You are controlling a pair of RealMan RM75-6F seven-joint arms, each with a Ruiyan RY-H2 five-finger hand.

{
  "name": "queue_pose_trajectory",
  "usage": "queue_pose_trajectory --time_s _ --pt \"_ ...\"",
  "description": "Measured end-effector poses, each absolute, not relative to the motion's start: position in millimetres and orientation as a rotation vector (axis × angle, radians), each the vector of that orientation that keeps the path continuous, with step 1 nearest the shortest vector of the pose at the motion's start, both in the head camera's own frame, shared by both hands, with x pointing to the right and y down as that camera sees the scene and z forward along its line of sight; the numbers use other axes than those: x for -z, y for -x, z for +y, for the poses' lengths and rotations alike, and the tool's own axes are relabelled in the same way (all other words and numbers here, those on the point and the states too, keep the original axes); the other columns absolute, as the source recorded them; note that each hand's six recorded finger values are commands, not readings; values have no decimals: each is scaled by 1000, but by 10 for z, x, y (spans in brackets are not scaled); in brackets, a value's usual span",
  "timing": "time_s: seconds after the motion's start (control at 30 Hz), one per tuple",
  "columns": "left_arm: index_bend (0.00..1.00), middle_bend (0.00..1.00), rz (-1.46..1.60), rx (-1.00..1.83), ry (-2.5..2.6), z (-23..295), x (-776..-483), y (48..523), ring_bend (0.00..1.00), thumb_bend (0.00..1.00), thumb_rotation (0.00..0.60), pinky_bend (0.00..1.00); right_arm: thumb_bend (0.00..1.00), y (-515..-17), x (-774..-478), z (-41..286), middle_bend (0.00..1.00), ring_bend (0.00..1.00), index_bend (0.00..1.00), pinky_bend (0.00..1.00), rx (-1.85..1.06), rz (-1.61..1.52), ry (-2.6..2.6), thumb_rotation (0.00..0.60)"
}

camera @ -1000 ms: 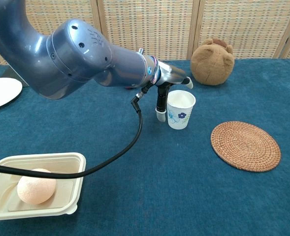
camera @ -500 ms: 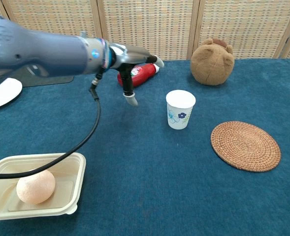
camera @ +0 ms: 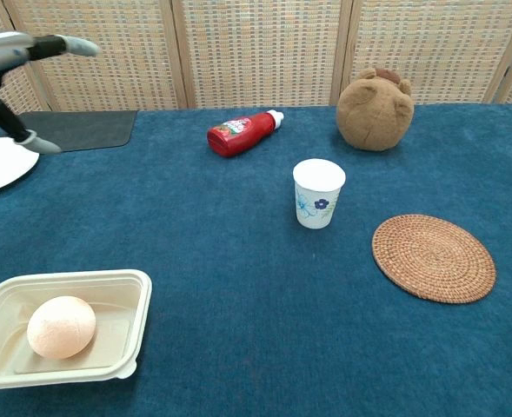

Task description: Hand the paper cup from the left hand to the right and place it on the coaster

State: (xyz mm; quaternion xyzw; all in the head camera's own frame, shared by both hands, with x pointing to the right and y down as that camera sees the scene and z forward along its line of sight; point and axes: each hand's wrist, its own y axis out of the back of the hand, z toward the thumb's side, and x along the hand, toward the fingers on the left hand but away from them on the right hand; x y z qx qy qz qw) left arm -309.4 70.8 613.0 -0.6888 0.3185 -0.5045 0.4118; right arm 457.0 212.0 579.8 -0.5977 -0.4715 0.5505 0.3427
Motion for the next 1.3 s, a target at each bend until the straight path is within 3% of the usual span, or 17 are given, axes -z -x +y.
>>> queue_pose_trajectory --time_s 0.27,0.6,1.03,1.3 --pt "0 0 971 1336 1656 1282 -6018 3970 0 128 600 0 16 -4427 -5813 2127 0 0 0 0 -1415 -1164 1560 600" --pt "0 0 1040 1343 1624 1801 -6032 4469 0 130 600 0 16 -4145 -5914 2057 0 0 0 0 -1403 -1080 1588 600" --pt "0 0 1075 1350 1608 1840 -6013 4599 0 131 600 0 17 -2886 -6016 1395 0 0 1 0 -1227 -822 1709 600" --pt "0 0 1077 1351 1614 1829 -6031 4615 0 130 600 0 17 -2128 -6123 976 0 0 50 0 -1164 -725 1803 600"
